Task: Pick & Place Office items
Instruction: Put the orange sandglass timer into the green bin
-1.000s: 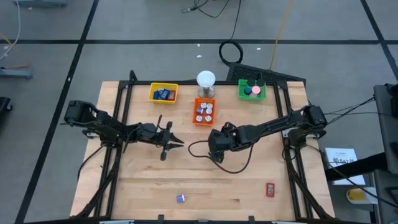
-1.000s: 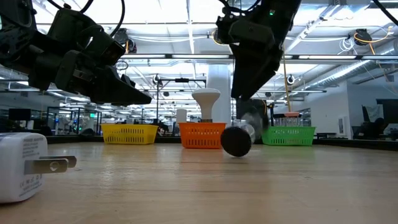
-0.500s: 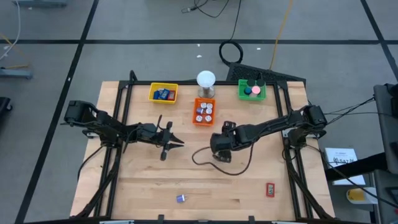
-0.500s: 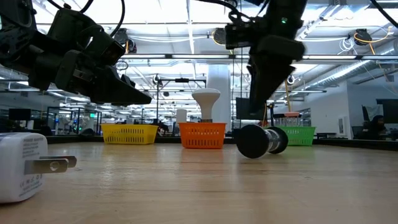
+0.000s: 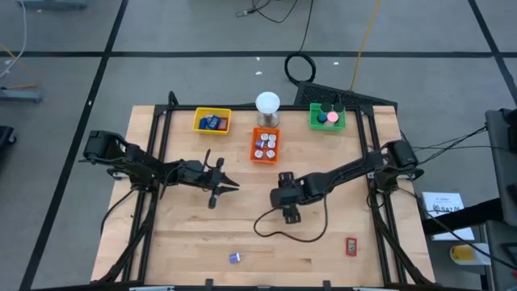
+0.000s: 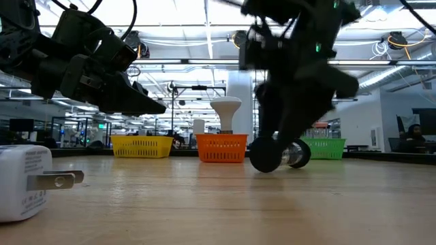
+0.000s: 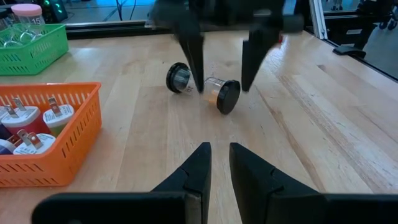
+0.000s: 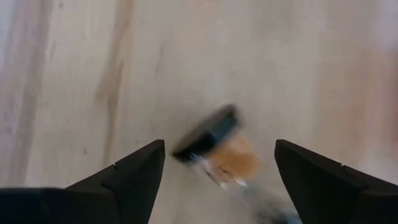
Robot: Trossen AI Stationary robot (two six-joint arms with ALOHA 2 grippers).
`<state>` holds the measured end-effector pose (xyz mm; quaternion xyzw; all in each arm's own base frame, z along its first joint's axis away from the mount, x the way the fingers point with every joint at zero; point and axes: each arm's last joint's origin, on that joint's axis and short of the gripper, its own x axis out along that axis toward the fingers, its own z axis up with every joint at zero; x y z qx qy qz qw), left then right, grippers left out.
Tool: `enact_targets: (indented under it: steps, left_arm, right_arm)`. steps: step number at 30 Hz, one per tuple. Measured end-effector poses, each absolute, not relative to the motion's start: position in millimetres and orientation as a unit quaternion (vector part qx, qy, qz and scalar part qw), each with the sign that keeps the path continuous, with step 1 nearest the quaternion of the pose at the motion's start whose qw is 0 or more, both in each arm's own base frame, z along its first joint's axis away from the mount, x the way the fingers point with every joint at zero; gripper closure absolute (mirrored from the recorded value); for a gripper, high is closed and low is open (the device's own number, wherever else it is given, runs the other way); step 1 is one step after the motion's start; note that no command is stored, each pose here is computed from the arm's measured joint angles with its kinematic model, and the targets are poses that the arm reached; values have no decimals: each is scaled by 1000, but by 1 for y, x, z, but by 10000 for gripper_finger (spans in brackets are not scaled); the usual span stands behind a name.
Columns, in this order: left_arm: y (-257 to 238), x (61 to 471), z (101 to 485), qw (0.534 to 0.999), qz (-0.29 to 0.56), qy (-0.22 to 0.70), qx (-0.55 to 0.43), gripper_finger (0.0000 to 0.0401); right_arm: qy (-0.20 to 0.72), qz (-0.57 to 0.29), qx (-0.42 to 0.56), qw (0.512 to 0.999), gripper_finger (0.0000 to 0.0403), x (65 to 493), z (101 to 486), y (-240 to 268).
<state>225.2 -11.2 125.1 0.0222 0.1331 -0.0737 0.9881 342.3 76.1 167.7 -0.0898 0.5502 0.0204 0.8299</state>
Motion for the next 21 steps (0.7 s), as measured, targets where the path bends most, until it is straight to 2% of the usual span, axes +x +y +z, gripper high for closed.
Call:
enact_targets:
  steps: [7,17,21]
  left_arm:
    - [-11,225,125,988,-73,133,22,345]
    - [-11,225,125,988,-73,133,22,345]
    - [-11,225,125,988,-74,133,22,345]
  right_arm:
    - [554,20,-93,827,140,351,149,73]
    - [556,9,-78,827,258,350,150,73]
    - [554,7,-85,828,282,351,150,73]
